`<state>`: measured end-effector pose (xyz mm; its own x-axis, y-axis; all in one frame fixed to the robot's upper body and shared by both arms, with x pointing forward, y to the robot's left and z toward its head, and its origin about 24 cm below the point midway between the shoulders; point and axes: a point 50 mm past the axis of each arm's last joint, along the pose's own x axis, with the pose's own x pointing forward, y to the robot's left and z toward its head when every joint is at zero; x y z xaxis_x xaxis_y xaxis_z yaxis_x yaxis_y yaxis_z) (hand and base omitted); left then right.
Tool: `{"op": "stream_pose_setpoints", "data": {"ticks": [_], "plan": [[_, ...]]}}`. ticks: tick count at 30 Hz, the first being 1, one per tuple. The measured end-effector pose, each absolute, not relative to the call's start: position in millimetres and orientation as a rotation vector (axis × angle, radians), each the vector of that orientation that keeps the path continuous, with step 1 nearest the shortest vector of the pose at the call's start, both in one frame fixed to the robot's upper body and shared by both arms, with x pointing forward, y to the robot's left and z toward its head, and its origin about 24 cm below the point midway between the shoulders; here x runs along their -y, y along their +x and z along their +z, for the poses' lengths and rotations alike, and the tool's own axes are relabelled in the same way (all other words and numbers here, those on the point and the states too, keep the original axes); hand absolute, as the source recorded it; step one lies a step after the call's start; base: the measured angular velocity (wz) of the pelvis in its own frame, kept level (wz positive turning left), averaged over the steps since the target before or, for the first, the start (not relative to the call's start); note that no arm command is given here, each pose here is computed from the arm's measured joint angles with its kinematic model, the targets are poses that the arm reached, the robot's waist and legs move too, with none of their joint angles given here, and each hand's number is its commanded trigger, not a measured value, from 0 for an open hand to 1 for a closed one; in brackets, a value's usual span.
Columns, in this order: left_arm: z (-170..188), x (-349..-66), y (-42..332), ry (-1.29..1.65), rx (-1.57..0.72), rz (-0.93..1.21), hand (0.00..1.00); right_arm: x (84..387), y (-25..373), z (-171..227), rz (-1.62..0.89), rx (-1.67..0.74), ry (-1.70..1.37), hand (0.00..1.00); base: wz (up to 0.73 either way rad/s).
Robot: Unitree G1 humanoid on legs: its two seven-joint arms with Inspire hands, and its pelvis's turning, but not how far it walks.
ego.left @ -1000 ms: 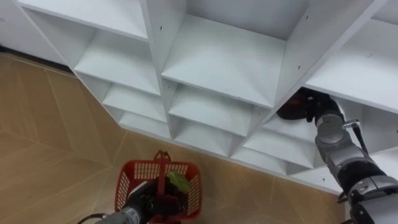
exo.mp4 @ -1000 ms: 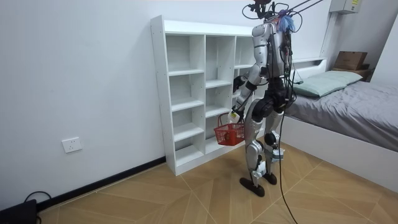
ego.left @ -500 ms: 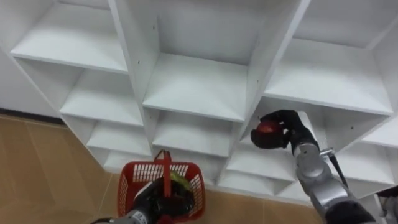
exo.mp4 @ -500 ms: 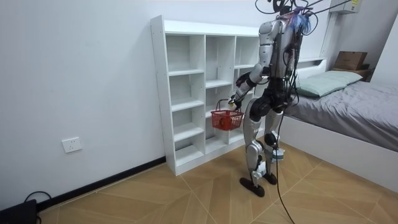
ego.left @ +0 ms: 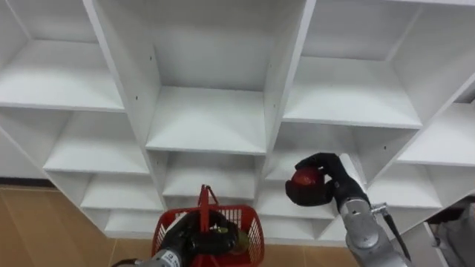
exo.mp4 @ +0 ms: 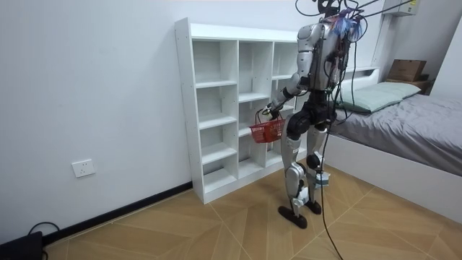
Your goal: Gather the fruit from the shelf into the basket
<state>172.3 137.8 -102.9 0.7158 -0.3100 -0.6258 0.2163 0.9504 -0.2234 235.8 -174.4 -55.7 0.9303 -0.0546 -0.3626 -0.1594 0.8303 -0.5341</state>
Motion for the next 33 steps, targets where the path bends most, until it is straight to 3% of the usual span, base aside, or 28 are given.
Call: {"op": "stream_pose_setpoints", "data": {"ticks": [33], "plan": [[-102.9,-127.0,171.7,-0.147,-0.715,-0.310,1.00,140.4,205.9,-77.2,0.384,-0.501,-0.510,1.00,-0.01]]}}
